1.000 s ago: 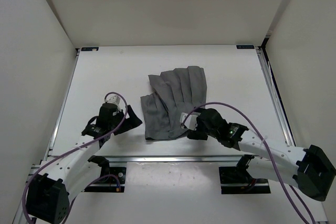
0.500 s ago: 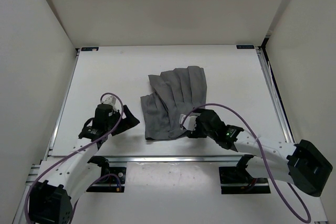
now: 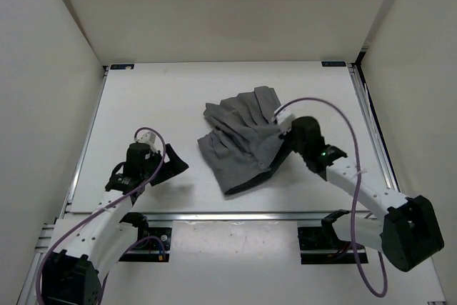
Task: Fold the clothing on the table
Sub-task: Flatten the skirt out
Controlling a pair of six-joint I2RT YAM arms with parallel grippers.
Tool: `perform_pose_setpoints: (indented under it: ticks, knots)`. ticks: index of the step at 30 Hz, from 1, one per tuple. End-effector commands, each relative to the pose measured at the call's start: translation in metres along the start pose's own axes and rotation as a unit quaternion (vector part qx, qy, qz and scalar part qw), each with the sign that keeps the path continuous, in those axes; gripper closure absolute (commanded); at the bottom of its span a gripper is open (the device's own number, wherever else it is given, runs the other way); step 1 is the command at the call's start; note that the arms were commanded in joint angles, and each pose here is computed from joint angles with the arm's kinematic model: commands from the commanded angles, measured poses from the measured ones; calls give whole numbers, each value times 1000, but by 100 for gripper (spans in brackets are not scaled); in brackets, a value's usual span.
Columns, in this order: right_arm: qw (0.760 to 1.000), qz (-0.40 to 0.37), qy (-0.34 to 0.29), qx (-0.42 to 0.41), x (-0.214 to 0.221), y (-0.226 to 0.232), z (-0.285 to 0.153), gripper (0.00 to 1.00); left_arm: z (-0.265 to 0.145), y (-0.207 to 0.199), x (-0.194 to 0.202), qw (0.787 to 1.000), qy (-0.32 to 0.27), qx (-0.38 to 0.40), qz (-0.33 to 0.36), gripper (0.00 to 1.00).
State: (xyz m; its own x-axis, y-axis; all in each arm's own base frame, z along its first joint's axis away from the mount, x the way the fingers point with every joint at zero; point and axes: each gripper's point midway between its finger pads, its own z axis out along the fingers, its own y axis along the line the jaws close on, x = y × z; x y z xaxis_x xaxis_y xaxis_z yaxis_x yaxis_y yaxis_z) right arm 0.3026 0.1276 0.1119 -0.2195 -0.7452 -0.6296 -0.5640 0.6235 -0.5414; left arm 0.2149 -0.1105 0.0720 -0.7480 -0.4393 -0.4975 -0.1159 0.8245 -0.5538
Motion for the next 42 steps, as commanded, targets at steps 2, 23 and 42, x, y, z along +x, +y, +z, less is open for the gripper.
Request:
perform_pose_setpoints:
  ticks: [2,23,42]
  knots:
    - [972,225,66,-19,26,-19,-14,100,2,-6,-3,1000,-3,16,7,1]
    - [905,402,103,-91,49,3,-51,11,27,-108,33,991,58,101,62,2]
    - [920,334,55,-198,-14,17,-14,100,77,-196,62,979,108,162,66,2]
